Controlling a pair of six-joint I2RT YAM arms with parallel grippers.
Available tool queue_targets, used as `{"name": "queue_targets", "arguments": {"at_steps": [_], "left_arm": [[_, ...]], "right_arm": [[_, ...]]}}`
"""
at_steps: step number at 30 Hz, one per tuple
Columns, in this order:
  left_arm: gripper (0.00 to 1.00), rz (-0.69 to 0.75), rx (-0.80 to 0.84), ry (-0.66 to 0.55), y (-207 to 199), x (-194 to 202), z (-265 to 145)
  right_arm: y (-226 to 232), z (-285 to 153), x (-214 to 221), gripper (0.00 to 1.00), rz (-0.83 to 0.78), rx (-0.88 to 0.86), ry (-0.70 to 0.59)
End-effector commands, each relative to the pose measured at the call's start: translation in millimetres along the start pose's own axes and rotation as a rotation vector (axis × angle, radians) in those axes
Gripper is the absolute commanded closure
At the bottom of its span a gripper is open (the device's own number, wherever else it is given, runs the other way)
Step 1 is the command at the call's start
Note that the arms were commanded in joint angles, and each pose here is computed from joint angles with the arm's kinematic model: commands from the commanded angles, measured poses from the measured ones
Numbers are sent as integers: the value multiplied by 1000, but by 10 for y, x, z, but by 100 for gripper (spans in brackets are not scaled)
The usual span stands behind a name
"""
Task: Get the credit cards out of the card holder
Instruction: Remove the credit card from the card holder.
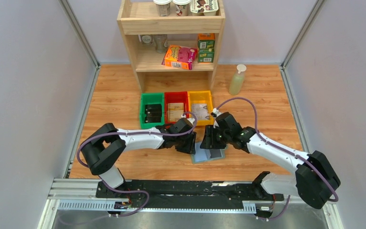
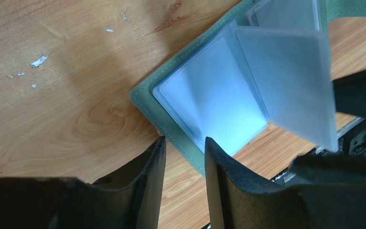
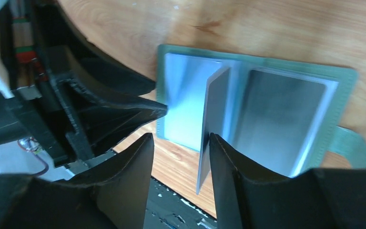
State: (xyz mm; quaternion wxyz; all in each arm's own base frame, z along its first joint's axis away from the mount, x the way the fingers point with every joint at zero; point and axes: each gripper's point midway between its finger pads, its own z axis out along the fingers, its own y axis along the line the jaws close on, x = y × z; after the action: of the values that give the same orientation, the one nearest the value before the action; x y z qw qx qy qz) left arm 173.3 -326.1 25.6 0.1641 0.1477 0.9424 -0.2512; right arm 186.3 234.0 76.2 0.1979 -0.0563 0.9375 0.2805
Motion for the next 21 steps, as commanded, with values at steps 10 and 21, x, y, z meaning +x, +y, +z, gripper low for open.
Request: {"name": "queue_targets", "arguments": {"at_steps": [10, 21], "left_arm": [[57, -50, 12, -111, -16, -111, -169], [57, -25, 73, -188, -209, -330, -378]], "right_arm": [[139, 68, -45, 48, -46, -26, -17], [-8, 150, -93, 57, -16, -44, -35]]}}
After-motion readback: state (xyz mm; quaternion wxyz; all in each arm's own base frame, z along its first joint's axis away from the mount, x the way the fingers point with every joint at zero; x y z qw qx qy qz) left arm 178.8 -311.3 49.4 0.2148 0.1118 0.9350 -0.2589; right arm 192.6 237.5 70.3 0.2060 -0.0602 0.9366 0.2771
